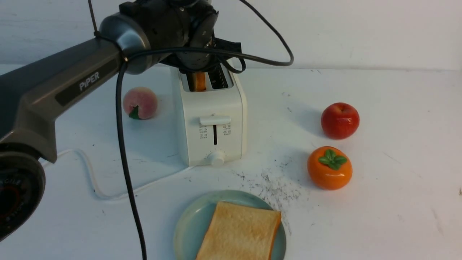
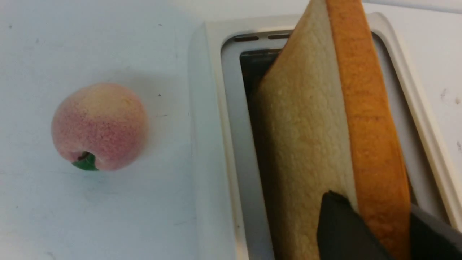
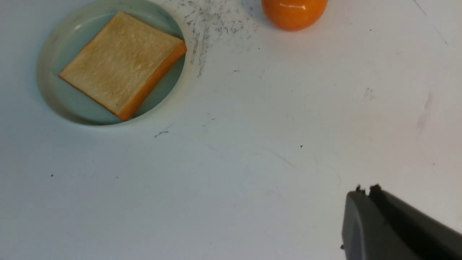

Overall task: Take toasted bread from bread machine on white table place on plate.
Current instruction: 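Reach for a toast slice standing in the toaster with the left gripper, then place the slice of bread on the plate with the left gripper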

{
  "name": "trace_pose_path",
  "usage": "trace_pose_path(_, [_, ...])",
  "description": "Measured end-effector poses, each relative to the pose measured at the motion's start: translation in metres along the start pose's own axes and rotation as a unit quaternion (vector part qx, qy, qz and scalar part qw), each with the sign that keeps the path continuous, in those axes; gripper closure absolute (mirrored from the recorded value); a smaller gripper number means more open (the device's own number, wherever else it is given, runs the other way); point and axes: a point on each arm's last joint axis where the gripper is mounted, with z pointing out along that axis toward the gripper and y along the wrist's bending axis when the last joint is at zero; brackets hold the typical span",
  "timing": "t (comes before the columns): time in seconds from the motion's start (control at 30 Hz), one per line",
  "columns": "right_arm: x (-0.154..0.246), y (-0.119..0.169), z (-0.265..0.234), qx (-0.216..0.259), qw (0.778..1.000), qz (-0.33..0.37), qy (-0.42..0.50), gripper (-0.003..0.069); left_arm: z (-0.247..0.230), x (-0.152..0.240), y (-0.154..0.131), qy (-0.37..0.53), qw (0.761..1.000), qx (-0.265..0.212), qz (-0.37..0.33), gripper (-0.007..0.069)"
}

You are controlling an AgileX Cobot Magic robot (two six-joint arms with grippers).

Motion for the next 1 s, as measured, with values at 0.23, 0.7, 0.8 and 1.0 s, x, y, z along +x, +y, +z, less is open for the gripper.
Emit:
trace_pose_path(0.23, [0.000, 0.000, 0.000, 0.000, 1.000, 0.000, 0.000, 0.0633, -0.066, -0.034, 0.006, -0.058, 0.998, 0.032, -0.020, 0.0519])
trace_pose_path(0.7, [-0.005, 0.000, 0.000, 0.001, 1.000, -0.002, -0.026, 0.0618, -0.244, -0.037, 0.055, 0.011, 0.997, 0.067, 0.040, 0.0519])
trace_pose_path(0.8, [-0.007, -0.001, 0.000, 0.003, 0.999, -0.003, -0.040, 0.0616, -0.220, -0.006, 0.046, 0.106, 0.985, 0.110, 0.075, 0.0519])
trace_pose_path(1.0, [-0.009, -0.002, 0.000, 0.012, 0.999, -0.008, -0.048, 0.0616, -0.156, 0.079, 0.033, 0.304, 0.929, 0.194, 0.084, 0.0519])
